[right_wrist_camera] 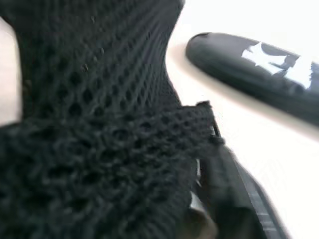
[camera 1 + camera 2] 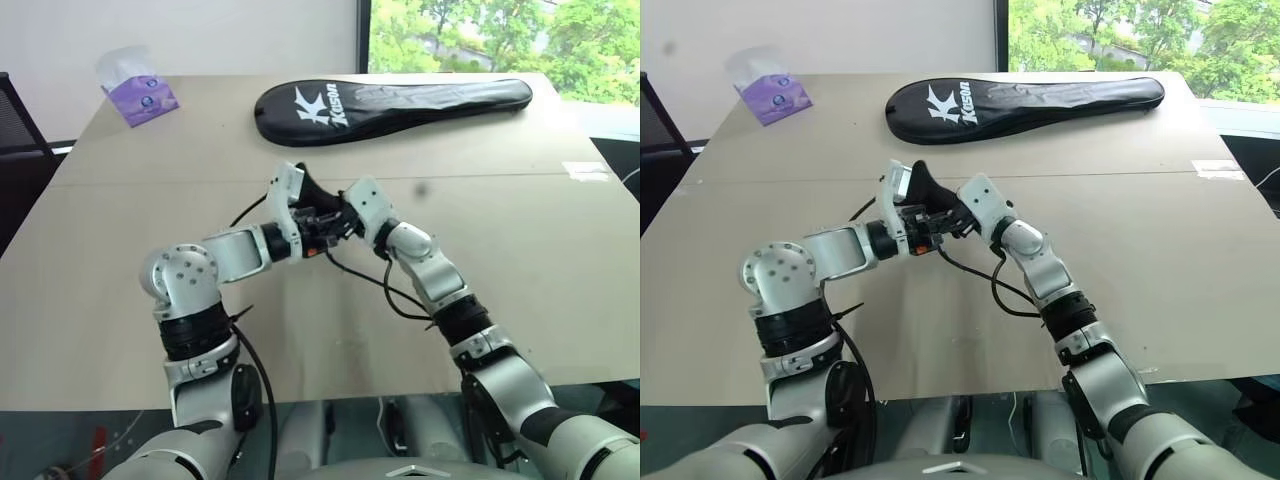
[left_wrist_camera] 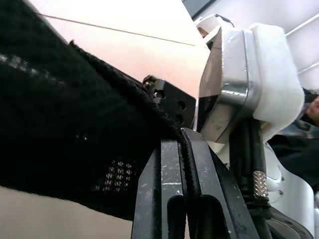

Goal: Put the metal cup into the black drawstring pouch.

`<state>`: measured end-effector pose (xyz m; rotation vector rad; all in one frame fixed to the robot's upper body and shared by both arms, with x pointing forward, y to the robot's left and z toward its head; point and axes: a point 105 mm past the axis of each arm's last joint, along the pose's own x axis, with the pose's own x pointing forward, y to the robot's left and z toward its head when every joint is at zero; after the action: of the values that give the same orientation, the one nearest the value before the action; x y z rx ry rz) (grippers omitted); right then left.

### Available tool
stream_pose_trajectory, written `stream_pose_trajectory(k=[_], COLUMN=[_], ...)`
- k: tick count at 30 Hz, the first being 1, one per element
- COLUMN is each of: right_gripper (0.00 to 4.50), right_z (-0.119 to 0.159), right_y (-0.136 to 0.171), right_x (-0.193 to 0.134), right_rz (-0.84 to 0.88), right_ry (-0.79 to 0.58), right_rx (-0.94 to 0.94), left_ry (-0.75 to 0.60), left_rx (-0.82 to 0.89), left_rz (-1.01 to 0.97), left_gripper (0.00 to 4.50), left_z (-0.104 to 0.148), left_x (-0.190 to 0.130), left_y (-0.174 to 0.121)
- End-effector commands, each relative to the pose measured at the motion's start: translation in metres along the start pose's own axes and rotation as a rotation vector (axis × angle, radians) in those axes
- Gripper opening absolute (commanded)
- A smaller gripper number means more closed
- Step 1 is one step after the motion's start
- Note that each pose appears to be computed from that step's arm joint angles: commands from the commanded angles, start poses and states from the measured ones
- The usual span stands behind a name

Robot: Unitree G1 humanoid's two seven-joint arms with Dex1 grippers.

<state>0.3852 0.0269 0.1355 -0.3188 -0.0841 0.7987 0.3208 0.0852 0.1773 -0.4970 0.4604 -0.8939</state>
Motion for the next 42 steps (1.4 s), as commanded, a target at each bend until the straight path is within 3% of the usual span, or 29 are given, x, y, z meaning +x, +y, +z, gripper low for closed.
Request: stream_pose_trajectory(k=[1, 2, 3, 5, 9, 17, 21, 24, 29, 35, 42], right_gripper=[2.52, 3.21, 3.48, 3.48, 4.42, 4.42, 4.42, 4.42, 4.42, 4.42, 4.42], right_z=[0.013, 0.015, 0.019, 0.027, 0.046, 0.068, 0.03, 0.007, 0.021, -0.007, -0.001], right_y=[0.019, 0.018, 0.015, 0.011, 0.002, -0.005, -0.02, -0.02, -0.017, -0.011, 0.026], right_x=[-0.009, -0.015, -0.023, -0.035, -0.063, -0.1, -0.1, -0.088, -0.066, -0.05, -0.028], right_rz=[0.126, 0.136, 0.141, 0.155, 0.18, 0.188, 0.092, 0.064, 0.044, 0.062, 0.182], right_ry=[0.017, 0.022, 0.026, 0.025, 0.004, -0.026, 0.114, 0.133, 0.0, 0.015, -0.109], right_rx=[-0.004, -0.005, 0.004, 0.017, 0.019, 0.033, -0.088, -0.065, 0.168, -0.034, 0.067], left_ry=[-0.057, -0.082, -0.093, -0.099, -0.103, -0.133, -0.164, -0.184, -0.183, -0.168, -0.151], left_rx=[0.029, 0.027, 0.021, 0.02, 0.055, 0.133, 0.169, 0.174, 0.175, 0.126, 0.114], left_rz=[-0.189, -0.189, -0.179, -0.155, -0.097, -0.065, -0.109, -0.165, -0.185, -0.246, -0.261], left_gripper=[0.0, 0.0, 0.0, 0.0, 0.0, 0.0, 0.0, 0.0, 0.0, 0.0, 0.0], left_z=[0.016, 0.021, 0.024, 0.029, 0.036, 0.048, 0.058, 0.067, 0.067, 0.068, 0.074], left_x=[-0.001, -0.004, -0.006, -0.01, -0.017, -0.033, -0.046, -0.059, -0.064, -0.08, -0.089], left_y=[-0.022, -0.018, -0.012, -0.002, 0.018, 0.036, 0.032, 0.023, 0.016, 0.002, -0.008])
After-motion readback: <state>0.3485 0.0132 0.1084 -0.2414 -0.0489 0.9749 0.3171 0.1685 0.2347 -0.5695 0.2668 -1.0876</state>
